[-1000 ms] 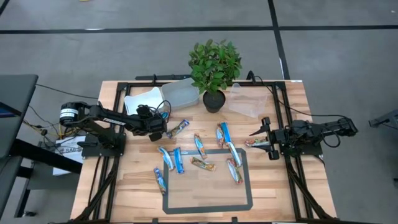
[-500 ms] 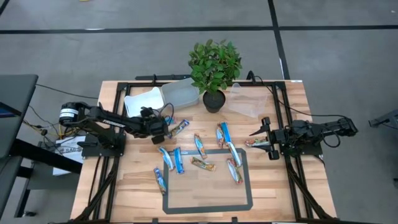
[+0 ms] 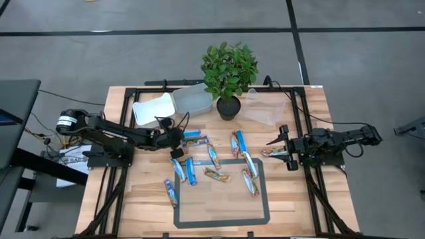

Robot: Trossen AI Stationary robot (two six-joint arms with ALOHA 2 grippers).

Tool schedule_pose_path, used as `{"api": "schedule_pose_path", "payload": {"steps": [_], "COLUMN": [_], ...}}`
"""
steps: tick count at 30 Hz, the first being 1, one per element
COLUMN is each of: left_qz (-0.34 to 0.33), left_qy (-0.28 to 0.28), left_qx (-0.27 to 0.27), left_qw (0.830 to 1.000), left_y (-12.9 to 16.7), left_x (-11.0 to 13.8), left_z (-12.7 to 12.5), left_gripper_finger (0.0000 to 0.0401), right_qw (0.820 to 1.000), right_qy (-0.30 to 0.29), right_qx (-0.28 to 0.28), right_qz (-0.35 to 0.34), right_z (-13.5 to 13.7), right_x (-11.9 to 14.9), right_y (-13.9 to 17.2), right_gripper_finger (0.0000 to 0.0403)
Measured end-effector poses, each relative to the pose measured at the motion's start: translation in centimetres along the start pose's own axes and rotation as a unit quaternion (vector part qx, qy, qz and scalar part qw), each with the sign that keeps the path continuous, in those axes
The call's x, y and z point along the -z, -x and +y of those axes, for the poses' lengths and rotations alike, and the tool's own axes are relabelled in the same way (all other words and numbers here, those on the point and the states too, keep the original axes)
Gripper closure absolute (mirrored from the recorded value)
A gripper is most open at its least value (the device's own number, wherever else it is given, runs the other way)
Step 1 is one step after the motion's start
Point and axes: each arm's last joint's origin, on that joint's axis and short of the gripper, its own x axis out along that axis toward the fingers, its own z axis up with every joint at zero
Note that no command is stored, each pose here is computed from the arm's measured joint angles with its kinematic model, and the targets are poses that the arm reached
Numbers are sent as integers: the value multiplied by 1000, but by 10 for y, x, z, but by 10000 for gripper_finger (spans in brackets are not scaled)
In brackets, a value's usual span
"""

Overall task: Pick and place Granola Bars by type
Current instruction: Put the red granola bar into the gray bin

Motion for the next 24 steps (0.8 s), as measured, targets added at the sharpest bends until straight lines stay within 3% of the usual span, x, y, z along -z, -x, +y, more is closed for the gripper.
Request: {"api": "schedule_pose_path", "payload": {"steps": [6, 10, 16, 24], "left_qz": [-49, -94, -137, -142], "left_qy": [8, 14, 37, 53], "left_qx": [-6, -40, -120, -155], "left_qw": [999, 995, 983, 976], "left_y": [3, 7, 11, 3], "left_x": [-11, -21, -34, -45], "left_z": [2, 8, 32, 67], "left_gripper_finger": [340, 340, 340, 340], "right_qw": [1000, 1000, 1000, 1000], "right_qy": [0, 0, 0, 0], "right_qx": [0, 0, 0, 0], "right_qz": [0, 0, 0, 0], "right_z": [0, 0, 0, 0], "right_x": [0, 0, 0, 0], "right_y": [0, 0, 0, 0], "right_gripper_finger": [179, 179, 179, 179]}}
